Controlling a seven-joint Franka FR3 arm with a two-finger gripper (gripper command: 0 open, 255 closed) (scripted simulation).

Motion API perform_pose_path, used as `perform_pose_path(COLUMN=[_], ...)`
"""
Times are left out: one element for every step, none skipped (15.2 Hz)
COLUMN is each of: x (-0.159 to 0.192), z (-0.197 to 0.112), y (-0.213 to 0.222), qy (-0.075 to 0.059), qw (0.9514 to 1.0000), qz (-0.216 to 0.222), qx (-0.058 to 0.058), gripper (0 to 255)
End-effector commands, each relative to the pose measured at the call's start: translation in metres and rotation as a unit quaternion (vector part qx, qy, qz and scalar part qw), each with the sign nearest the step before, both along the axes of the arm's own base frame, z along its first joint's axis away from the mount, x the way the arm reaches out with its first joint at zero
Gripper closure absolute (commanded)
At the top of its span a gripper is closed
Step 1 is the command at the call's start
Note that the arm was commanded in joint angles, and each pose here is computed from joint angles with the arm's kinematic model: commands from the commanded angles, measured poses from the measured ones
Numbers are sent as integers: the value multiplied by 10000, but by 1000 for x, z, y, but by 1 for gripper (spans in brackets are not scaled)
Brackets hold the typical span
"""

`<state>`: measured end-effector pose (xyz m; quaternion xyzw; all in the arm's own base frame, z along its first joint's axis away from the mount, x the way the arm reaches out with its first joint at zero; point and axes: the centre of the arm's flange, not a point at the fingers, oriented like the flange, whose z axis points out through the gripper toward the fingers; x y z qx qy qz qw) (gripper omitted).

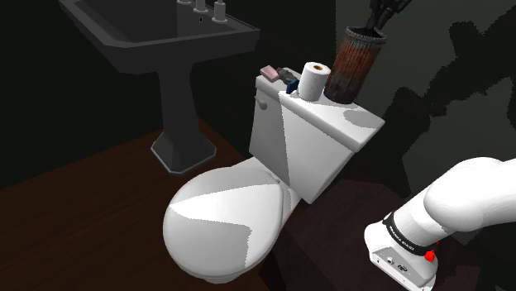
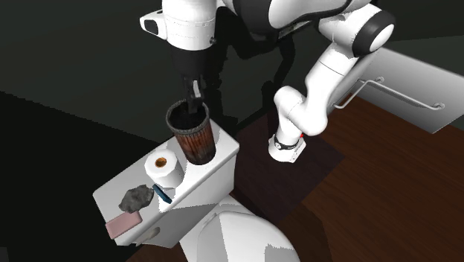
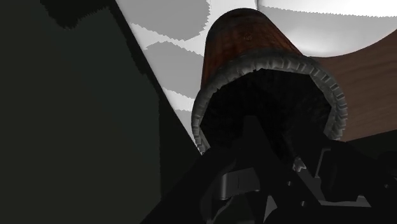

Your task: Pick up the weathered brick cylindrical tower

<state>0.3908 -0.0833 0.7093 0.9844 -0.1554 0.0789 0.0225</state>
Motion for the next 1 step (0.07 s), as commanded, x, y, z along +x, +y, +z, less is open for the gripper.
perform_pose_path(x=[1], z=[3], y=[1], qy=[-5], qw=[10000], qz=[1], qx=[-1], gripper=[255])
